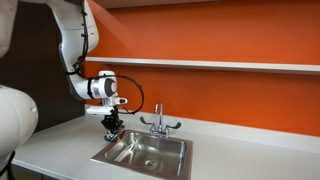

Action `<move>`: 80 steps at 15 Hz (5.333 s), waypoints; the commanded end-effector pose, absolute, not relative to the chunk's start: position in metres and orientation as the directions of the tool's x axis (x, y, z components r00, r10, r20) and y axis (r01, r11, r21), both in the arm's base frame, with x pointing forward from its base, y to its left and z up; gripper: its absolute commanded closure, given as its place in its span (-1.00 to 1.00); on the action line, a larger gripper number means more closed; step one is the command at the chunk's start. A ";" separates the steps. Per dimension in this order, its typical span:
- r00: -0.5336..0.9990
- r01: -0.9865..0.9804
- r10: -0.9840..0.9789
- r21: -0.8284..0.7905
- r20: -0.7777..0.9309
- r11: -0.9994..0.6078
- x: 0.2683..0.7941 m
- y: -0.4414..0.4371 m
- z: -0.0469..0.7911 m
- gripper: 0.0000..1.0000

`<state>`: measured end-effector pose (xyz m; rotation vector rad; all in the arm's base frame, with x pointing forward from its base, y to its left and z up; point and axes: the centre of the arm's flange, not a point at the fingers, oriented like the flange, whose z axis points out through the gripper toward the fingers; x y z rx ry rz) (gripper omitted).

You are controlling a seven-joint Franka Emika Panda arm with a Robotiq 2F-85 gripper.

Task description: Take the black packet out of the sink and put it on the left side of the counter.

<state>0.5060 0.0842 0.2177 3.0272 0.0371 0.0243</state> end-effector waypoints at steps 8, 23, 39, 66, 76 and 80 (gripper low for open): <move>0.951 0.307 0.302 0.082 -0.067 -0.948 0.481 0.189 0.194 0.98; 0.917 0.390 0.382 0.066 -0.112 -0.918 0.482 0.204 0.169 -0.06; 0.934 0.356 0.352 0.084 -0.062 -0.931 0.481 0.198 0.203 -1.00; 0.974 -0.227 -0.226 0.112 0.023 -0.968 0.450 -0.017 0.257 -1.00; 0.971 -0.238 -0.240 0.115 -0.001 -0.964 0.454 -0.032 0.245 -1.00; 0.971 -0.238 -0.240 0.115 -0.002 -0.964 0.454 -0.032 0.245 -1.00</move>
